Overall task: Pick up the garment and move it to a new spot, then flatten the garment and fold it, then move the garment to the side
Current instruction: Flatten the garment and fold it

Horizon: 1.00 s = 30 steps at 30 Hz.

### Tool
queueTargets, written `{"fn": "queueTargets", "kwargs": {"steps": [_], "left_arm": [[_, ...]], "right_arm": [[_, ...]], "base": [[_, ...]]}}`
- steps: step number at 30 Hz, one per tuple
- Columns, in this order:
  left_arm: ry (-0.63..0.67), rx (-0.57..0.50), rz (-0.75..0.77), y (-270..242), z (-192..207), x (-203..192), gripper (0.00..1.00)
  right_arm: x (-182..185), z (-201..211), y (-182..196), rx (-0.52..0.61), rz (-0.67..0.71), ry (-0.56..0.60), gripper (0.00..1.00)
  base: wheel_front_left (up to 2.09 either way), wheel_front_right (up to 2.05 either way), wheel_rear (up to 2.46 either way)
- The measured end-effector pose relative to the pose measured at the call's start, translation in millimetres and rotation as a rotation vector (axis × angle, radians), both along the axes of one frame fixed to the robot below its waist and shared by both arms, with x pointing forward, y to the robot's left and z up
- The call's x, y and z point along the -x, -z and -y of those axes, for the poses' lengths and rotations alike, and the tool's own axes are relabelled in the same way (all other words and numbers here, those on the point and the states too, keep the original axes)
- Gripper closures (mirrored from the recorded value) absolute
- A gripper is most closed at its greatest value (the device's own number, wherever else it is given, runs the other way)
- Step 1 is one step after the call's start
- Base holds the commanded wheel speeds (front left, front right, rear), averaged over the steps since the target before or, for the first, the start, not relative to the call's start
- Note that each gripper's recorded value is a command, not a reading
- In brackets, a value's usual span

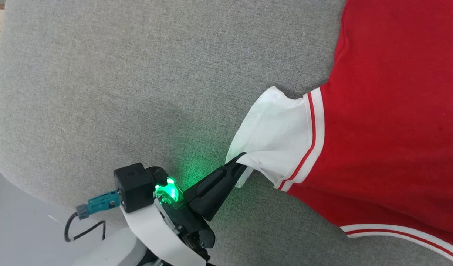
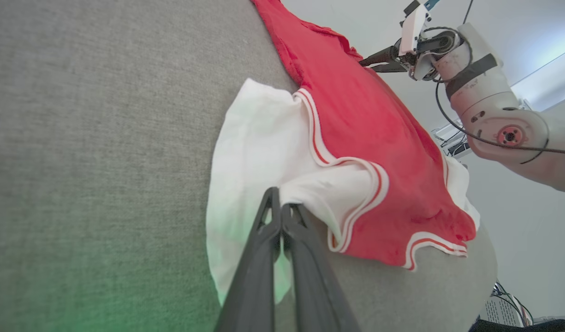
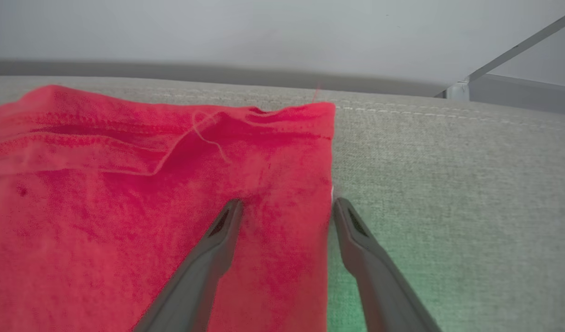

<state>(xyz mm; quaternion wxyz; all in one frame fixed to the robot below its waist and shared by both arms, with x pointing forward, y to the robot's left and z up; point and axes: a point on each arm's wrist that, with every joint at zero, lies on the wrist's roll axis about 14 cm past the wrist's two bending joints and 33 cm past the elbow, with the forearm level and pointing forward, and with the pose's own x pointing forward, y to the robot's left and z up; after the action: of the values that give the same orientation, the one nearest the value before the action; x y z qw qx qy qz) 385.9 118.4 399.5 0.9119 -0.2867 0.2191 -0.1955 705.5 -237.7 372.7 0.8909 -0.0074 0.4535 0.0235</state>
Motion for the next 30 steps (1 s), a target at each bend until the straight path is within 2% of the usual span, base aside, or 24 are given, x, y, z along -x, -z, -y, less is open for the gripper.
{"fn": "queueTargets", "kwargs": {"steps": [8,10,11,14,20,30], "left_arm": [[0.018,0.017,0.032,-10,4,-2,1.00],[0.019,0.026,0.036,-11,6,-4,1.00],[0.020,0.027,0.034,-10,6,-4,1.00],[0.028,0.029,0.036,-8,8,-7,1.00],[0.041,0.032,0.043,-7,11,-11,1.00],[0.058,0.018,0.085,-15,9,-19,1.00]], "right_arm": [[3,21,9,0.073,-0.063,0.053,0.00],[3,24,11,0.058,-0.075,0.076,0.00],[4,25,14,0.061,-0.083,0.077,0.17],[2,25,15,0.047,-0.080,0.085,1.00],[3,21,18,0.021,-0.076,0.085,1.00],[3,12,-3,-0.026,-0.005,0.062,1.00]], "base": [[0.00,0.00,0.00],[0.00,0.00,0.00],[0.00,0.00,0.00],[0.00,0.00,0.00],[0.00,0.00,0.00],[0.00,0.00,0.00]]}}
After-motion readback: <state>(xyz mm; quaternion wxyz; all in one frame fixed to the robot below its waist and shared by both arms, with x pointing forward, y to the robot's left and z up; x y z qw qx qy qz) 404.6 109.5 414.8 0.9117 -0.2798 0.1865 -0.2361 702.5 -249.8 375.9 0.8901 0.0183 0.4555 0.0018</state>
